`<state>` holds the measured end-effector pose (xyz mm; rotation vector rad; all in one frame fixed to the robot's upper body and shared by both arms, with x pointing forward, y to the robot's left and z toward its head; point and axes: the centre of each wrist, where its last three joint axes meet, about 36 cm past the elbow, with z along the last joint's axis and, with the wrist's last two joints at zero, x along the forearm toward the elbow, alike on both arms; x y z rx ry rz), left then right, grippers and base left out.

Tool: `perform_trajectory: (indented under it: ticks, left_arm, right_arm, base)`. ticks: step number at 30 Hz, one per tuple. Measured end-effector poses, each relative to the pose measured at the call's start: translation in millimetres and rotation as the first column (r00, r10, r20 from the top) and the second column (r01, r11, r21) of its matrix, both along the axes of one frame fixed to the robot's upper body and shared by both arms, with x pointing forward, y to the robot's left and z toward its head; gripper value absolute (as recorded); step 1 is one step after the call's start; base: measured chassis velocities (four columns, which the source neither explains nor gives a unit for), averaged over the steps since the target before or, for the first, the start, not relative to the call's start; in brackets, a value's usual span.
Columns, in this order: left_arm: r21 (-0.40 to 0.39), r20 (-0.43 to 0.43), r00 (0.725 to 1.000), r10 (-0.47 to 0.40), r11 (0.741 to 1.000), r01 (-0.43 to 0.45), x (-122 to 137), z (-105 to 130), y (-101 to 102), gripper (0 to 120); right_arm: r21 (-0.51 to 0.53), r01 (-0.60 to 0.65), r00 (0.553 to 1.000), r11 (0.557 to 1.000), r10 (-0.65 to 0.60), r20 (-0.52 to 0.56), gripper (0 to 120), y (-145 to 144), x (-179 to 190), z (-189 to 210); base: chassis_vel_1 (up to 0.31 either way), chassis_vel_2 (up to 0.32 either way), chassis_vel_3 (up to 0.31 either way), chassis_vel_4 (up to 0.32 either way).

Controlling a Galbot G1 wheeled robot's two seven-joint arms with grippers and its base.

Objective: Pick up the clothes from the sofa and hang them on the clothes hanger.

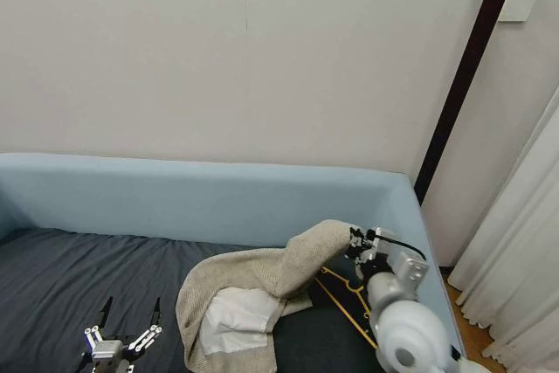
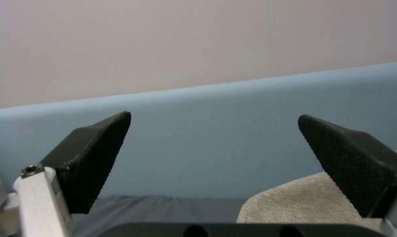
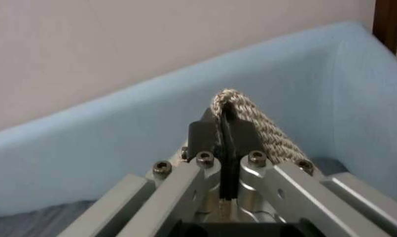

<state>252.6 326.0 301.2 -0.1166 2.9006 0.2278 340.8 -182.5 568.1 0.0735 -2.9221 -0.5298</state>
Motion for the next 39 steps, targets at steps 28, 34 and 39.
perform_trajectory:
  ticks: [28,34,39]
  left_arm:
    - [0.042,-0.03,0.998,0.052,0.998,-0.051,-20,0,12,100]
    - [0.041,-0.031,0.998,0.049,0.998,-0.047,-20,-2,5,100]
    - [0.038,-0.027,0.999,0.044,0.998,-0.043,-18,-2,1,100]
  right_arm:
    - [-0.354,0.033,0.982,0.935,-0.097,-0.164,4,1,234,-179]
    - [-0.436,0.043,0.968,0.899,-0.146,-0.205,25,14,240,-183]
    - [-0.507,0.04,0.905,0.861,-0.246,-0.347,43,13,228,-165]
  base:
    - [0.0,0.0,0.0,0.0]
    - [0.0,0.0,0.0,0.0]
    - [0.0,0.0,0.0,0.0]
